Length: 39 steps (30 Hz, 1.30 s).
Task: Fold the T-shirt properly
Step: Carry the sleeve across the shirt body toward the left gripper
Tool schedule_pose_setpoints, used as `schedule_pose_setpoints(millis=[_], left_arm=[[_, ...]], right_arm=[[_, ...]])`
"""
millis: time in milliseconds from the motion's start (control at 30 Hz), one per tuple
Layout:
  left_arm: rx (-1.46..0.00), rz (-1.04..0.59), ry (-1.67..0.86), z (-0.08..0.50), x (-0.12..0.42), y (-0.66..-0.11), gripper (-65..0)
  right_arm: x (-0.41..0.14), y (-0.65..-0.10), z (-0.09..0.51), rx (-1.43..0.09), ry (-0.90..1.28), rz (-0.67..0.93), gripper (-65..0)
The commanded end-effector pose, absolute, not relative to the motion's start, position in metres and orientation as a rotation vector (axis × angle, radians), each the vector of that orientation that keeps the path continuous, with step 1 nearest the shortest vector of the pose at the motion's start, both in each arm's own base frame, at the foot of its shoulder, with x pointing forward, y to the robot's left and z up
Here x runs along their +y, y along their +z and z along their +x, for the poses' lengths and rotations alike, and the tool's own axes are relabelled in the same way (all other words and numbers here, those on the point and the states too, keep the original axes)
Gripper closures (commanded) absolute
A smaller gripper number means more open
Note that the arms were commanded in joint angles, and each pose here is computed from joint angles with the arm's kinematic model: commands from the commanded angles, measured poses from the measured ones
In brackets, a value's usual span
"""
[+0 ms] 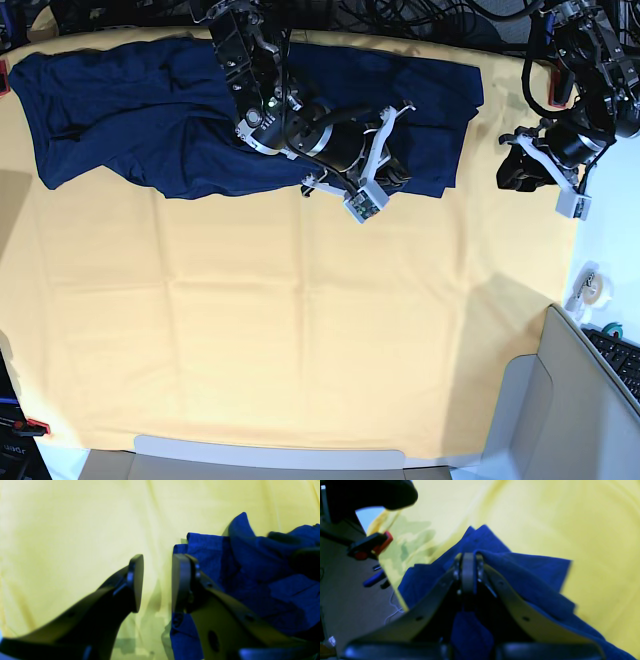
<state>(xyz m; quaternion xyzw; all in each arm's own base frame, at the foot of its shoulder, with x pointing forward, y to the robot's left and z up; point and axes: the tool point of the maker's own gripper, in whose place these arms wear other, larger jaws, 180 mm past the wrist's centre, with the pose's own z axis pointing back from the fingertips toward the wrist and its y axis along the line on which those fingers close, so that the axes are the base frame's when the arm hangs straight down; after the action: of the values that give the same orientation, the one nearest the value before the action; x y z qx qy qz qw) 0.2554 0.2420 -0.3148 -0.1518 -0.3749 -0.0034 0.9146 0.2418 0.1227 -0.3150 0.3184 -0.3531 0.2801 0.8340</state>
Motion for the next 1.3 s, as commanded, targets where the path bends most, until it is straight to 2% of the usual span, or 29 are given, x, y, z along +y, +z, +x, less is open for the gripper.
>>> schedule_pose_setpoints(millis=[0,667,1033,1267], left_arm=[[-0.818,-0.294,-0.010,0.260,0.250,-0.301,-17.5],[-0.829,-0.273,0.014,0.258,0.261,-0.298,-17.5],[-0.823,-0.273,0.013,0.257,0.260,-0.300,-17.5],[-0.821,-0.273,0.012,0.257,0.260,-0.300,-17.5]], right_arm=[[0.134,-0.303,0.241,-0.778,0.607,0.717,-0.5],[0.206,-0.299,0.202,-0.730,0.997,0.750,-0.5],[0.200,-0.299,0.209,-0.743,1.018,0.721,-0.7],[0.184,-0.310,0.211,-0.671,1.068,0.631,-0.7]])
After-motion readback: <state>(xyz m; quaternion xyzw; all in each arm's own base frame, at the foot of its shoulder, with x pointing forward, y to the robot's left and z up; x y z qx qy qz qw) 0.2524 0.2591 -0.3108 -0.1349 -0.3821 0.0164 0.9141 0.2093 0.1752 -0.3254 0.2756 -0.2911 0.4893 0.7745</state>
